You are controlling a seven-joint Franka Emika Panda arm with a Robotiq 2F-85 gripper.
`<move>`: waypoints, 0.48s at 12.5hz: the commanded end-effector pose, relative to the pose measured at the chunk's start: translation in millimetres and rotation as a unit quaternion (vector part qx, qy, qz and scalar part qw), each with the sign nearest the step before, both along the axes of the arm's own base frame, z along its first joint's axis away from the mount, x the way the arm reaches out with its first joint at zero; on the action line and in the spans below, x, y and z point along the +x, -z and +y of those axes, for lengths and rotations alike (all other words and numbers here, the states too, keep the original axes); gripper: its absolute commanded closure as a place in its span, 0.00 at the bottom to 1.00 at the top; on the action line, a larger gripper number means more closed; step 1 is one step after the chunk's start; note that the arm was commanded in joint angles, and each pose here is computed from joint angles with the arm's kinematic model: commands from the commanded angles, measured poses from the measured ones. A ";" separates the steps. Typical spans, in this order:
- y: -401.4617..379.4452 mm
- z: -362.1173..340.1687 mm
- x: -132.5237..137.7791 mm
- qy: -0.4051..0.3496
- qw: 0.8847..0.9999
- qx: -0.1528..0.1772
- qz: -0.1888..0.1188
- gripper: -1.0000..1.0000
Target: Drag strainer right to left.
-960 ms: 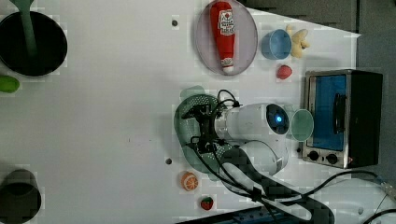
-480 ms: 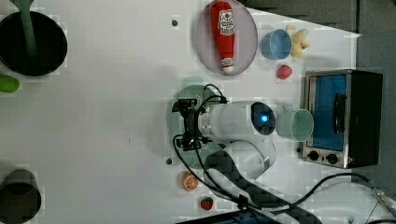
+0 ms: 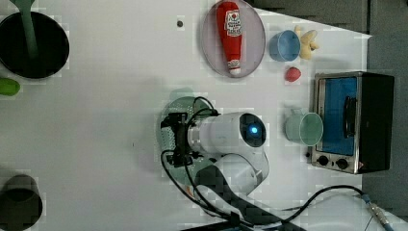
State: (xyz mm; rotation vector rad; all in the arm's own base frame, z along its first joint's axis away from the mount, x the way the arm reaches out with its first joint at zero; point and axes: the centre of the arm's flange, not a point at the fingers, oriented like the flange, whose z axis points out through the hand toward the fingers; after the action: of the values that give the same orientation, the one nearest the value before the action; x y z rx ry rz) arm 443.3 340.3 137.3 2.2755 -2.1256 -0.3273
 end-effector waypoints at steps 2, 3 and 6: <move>-18.0 28.4 15.2 0.031 0.999 0.018 -0.016 0.00; -17.8 35.1 15.1 0.036 0.999 0.020 -0.017 0.00; -16.1 56.2 15.6 0.050 0.998 0.027 -0.016 0.00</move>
State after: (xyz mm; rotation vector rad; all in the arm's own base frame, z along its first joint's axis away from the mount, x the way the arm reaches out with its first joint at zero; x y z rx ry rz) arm 465.4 388.8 155.7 2.2668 -2.2475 -0.3538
